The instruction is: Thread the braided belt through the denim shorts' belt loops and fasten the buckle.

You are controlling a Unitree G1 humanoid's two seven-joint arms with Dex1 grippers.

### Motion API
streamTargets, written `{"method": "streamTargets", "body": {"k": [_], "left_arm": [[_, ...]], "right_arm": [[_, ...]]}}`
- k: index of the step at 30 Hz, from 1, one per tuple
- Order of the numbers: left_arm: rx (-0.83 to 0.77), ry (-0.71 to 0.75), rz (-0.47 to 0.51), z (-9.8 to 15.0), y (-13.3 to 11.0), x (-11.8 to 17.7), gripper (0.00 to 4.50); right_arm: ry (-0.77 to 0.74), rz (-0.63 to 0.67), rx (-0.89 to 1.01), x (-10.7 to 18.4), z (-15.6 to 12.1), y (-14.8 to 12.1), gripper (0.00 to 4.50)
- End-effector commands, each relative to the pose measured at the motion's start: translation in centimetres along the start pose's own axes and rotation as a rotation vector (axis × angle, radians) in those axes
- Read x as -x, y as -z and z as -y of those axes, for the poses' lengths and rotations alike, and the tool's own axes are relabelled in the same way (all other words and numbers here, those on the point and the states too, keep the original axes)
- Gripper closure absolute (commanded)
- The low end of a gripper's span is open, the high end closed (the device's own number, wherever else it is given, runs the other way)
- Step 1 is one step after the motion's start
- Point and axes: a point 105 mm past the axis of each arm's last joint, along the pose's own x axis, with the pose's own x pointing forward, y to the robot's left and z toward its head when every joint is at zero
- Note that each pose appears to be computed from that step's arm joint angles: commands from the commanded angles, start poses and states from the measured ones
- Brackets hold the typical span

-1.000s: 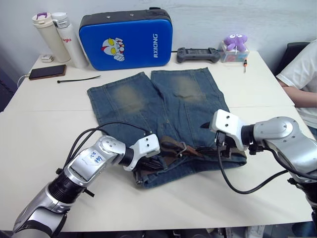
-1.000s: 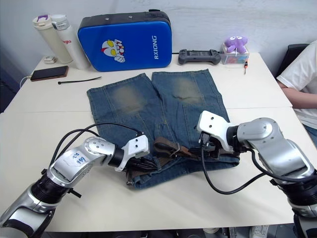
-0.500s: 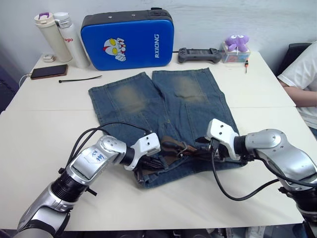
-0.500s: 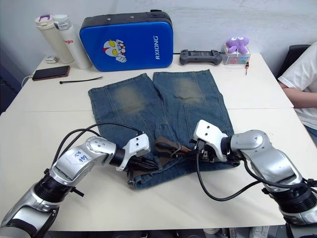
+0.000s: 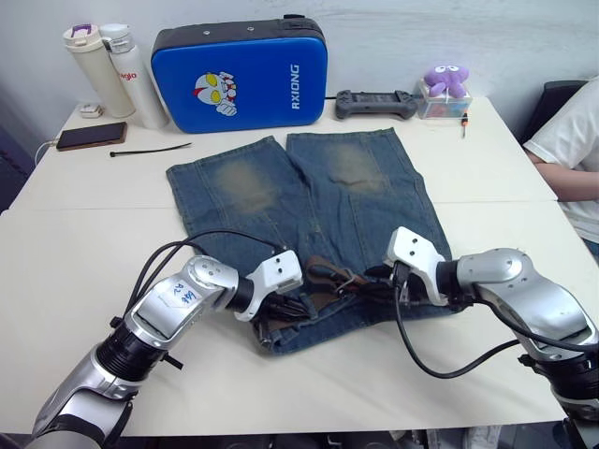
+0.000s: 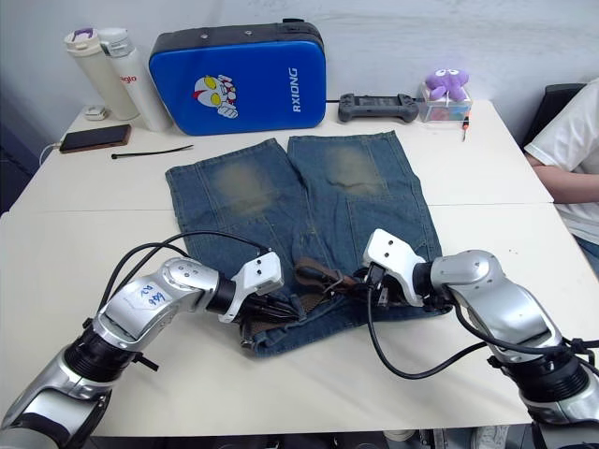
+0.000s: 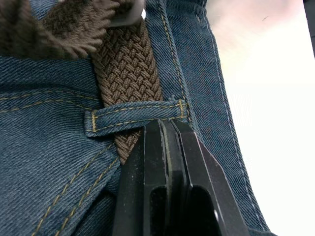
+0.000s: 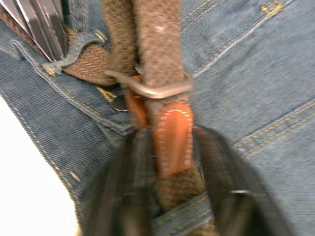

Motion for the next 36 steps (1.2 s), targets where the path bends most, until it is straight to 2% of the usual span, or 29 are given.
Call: {"method": "streamTargets", "body": {"k": [1,10,17,20,26,31,36], "left_arm": [[0.060,-0.032,-0.075,-0.4,2.2,-0.3,4.50],[0.065,-0.040,-0.078,-0.5,2.6,-0.3,4.50],[0.063,-0.020,-0.084,-0.3,2.8,-0.5,4.50],[0.057,-0.005,-0.094,-0.2,3.0,-0.5,4.50],[0.042,0.019,-0.114,-0.2,3.4,-0.4,4.50],[0.027,0.059,-0.137,0.1,3.7,-0.4,4.50],[0.012,0.067,-0.171,-0.1,4.3,0.2,4.50]], "right_arm": [[0.007,0.008,-0.011,0.4,0.2,-0.4,4.47],[0.072,0.011,0.040,2.6,1.4,-1.6,4.47],[0.168,-0.117,0.218,6.2,2.8,-1.1,4.47],[0.259,-0.227,0.296,8.8,4.1,0.2,4.47],[0.344,-0.405,0.280,12.8,5.3,4.6,4.47],[0.359,-0.453,0.267,14.3,4.8,6.7,4.47],[0.371,-0.427,0.290,13.7,4.4,7.0,4.47]]}}
